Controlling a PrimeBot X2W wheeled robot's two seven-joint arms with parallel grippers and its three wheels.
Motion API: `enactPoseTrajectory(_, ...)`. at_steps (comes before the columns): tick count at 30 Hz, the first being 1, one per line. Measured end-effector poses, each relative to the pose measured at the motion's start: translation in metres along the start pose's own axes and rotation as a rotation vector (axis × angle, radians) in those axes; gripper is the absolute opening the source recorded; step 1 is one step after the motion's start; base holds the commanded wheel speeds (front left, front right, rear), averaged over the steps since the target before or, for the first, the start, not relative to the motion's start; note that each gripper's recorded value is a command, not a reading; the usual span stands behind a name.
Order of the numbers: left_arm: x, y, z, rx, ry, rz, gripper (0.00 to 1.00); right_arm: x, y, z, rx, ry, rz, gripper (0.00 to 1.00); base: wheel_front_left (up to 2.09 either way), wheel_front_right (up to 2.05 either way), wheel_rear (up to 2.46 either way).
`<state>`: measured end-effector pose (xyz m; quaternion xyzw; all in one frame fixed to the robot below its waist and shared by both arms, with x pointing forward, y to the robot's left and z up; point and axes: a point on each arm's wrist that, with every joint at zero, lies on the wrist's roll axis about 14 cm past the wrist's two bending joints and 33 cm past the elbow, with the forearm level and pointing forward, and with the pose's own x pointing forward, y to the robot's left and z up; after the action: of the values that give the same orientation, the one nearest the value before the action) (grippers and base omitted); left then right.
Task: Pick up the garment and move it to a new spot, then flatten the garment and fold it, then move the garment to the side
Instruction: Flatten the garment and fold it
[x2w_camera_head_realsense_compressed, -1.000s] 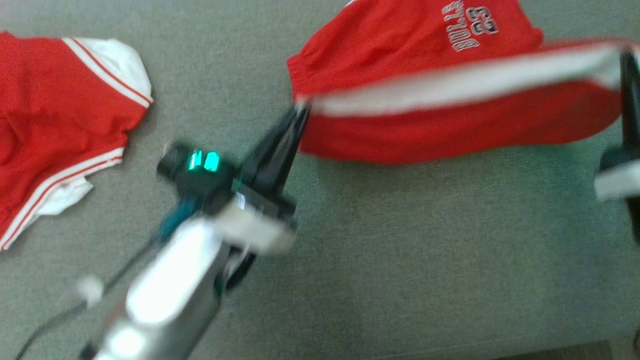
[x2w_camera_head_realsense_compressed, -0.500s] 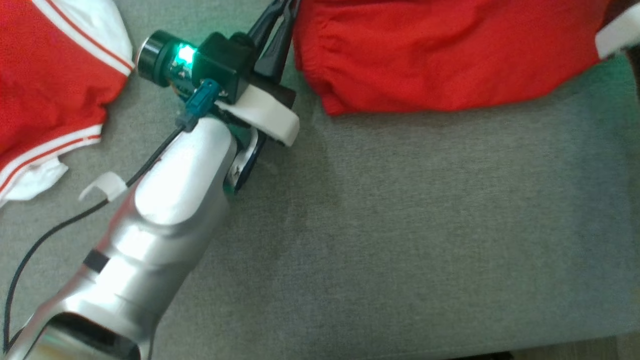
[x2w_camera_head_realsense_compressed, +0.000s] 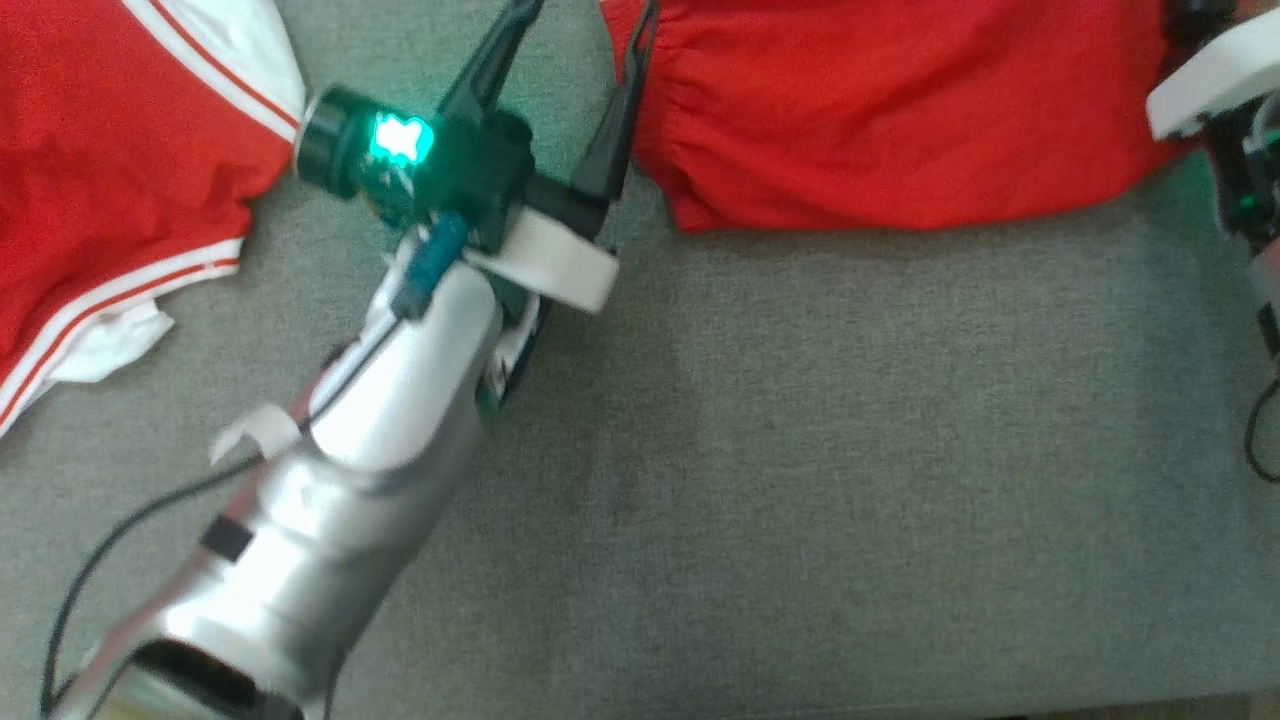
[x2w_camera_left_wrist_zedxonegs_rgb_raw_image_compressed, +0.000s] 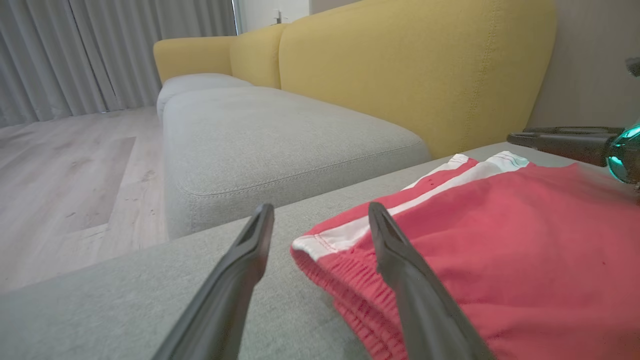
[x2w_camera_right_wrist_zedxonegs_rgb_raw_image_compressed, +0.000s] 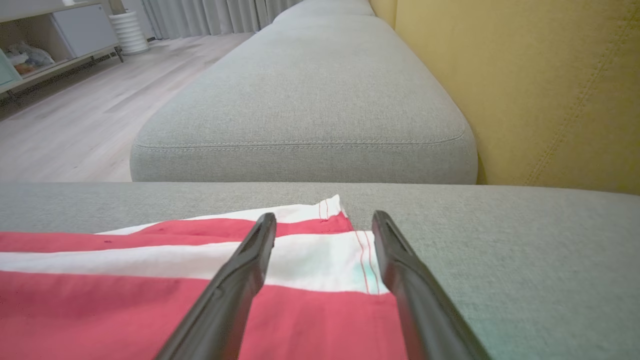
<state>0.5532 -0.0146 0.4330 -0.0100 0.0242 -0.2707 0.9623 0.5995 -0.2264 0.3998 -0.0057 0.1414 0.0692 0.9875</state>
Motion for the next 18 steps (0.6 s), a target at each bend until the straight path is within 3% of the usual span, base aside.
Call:
enactPoseTrajectory(9,-0.042,0.002,0.036,-0.009,-0.117,0.117,1.0,-0.026,-0.03,-0.034,0.042,0.151,-0.078,1.0,0.0,0.0,0.0)
enactPoseTrajectory(17,-0.096,0.021,0.042,-0.041,-0.13,0.25,1.0,-0.007,-0.003,-0.053,0.182,0.293,-0.034,1.0,0.0,0.0,0.0)
enactPoseTrajectory(18,-0.1,0.022,0.041,-0.038,-0.126,0.26,1.0,-0.005,-0.002,-0.052,0.173,0.294,-0.029,0.38,0.0,0.0,0.0)
